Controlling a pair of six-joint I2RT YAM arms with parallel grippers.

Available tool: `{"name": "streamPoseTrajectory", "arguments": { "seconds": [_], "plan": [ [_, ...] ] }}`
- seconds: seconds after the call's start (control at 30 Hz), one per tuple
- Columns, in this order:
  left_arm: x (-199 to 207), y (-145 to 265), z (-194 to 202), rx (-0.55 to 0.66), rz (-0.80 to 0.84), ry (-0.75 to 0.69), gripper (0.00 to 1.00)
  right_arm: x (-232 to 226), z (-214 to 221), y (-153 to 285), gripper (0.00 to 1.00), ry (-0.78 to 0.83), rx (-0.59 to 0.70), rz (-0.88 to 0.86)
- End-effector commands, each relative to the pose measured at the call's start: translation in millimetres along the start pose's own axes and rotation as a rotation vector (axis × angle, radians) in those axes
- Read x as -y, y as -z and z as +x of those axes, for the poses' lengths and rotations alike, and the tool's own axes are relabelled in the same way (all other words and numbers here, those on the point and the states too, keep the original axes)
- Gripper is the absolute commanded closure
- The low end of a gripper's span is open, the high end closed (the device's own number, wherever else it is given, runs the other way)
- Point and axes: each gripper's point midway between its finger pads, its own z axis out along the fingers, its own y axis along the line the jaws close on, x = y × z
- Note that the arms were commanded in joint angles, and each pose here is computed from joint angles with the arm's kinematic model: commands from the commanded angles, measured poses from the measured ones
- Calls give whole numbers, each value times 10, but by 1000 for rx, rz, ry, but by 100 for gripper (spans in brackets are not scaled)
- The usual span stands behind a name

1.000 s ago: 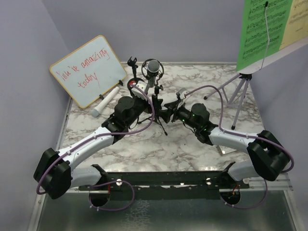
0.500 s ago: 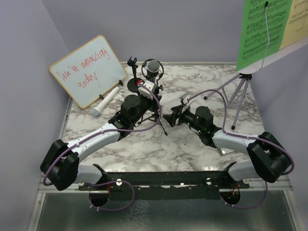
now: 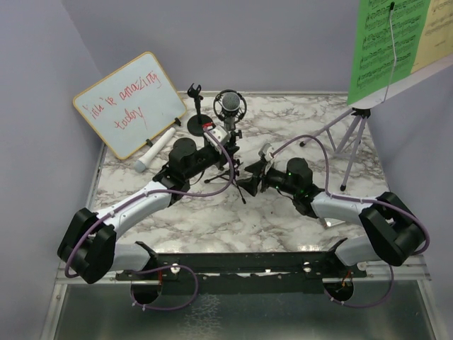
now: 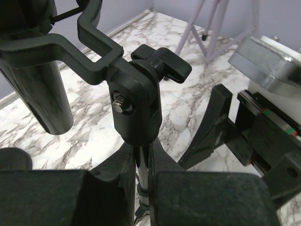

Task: Pack up the instrument practice props
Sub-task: Unscrew the knob on the microphone stand.

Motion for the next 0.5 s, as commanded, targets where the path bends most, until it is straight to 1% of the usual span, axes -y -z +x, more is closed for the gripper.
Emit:
{"name": "streamPoseTrajectory", "arguments": {
  "seconds": [0.0,0.17,0.3,0.37,0.47],
  "plan": [
    [250,118,130,-29,234,-32,100,-81,2,41,35,30,29,-95],
    [297,185,120,-27,334,-36,100,-156,-52,39,37,49,59,-173],
    [291,214,166,-52,355,-53,100,-166,-95,1,37,70,89,-196],
    [295,217,184,-65,363,-60,100,-142,-124,-42,38,113,104,-200],
    [313,227,196,-68,376,-66,100,-93,-131,-112,41,140,98,-200]
  ]
}}
